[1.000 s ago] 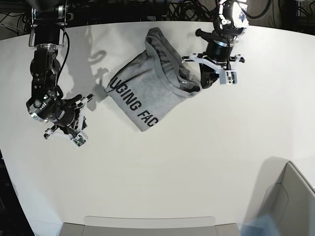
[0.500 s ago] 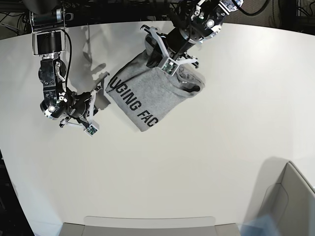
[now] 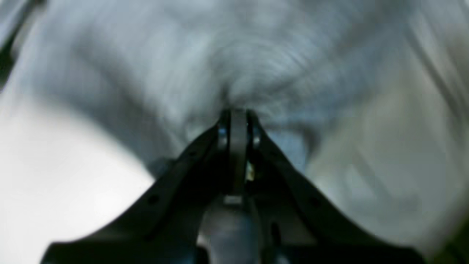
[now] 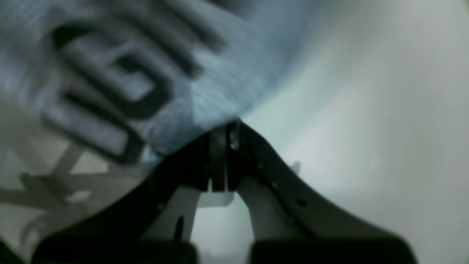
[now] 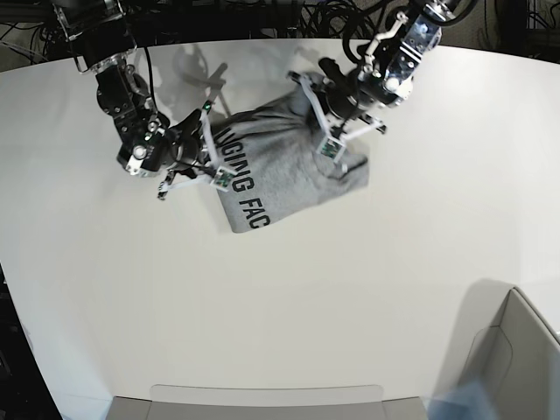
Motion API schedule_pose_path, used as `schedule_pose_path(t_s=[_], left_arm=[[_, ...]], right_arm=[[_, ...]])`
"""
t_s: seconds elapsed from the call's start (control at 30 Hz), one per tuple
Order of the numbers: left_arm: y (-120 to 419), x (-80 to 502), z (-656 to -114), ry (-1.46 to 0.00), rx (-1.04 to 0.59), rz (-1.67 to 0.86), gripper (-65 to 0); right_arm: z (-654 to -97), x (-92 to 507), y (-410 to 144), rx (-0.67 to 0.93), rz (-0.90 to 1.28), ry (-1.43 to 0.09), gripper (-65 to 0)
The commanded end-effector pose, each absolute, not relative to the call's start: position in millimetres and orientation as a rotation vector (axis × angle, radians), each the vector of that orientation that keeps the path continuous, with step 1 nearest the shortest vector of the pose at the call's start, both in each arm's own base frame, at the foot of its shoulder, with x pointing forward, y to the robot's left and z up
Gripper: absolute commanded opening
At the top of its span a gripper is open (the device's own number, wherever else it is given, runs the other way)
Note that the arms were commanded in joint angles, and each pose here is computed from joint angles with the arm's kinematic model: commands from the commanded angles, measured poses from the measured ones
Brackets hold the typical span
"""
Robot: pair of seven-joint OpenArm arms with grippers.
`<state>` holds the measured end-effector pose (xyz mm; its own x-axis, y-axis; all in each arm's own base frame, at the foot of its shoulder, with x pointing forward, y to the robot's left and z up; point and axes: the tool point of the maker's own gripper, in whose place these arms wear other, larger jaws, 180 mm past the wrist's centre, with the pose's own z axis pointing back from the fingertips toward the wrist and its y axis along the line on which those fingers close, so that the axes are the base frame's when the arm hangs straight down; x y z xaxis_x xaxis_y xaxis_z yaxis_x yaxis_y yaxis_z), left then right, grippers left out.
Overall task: Fold the T-shirt properly
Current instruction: 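Grasp the bundle's edges with both grippers, then slide the bundle away from the right gripper with the left gripper and flatten it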
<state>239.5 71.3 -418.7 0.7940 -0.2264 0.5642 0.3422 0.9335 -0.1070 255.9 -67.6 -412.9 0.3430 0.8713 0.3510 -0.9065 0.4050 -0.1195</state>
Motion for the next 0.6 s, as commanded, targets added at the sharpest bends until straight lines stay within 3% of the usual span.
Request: schedule_pose_path(t_s=[0.0, 0.1, 0.27, 0.37, 0.57], left_arm=[[105, 257, -415, -0.615, -0.127, -0.239, -65.0], [162, 298, -391, -0.768, -0.040, -0.089, -65.0], [189, 334, -334, -0.951, -0.001, -0.018, -65.0], [180, 336, -309, -1.022, -0.021, -0.024, -65.0], [119, 292, -326, -0.954, -0.148, -0.115, -65.0]], right_arm=[[-403, 256, -55, 0.109, 1.206, -0.423, -65.0], [-403, 228, -21, 0.164, 1.331, -0.424, -65.0], [-375, 236, -2, 0.183, 1.327, -0.533, -65.0], [-365, 255, -17, 0.149, 1.257, -0.574, -65.0], [-344, 317, -90, 0.032, 0.976, -0.642, -65.0]])
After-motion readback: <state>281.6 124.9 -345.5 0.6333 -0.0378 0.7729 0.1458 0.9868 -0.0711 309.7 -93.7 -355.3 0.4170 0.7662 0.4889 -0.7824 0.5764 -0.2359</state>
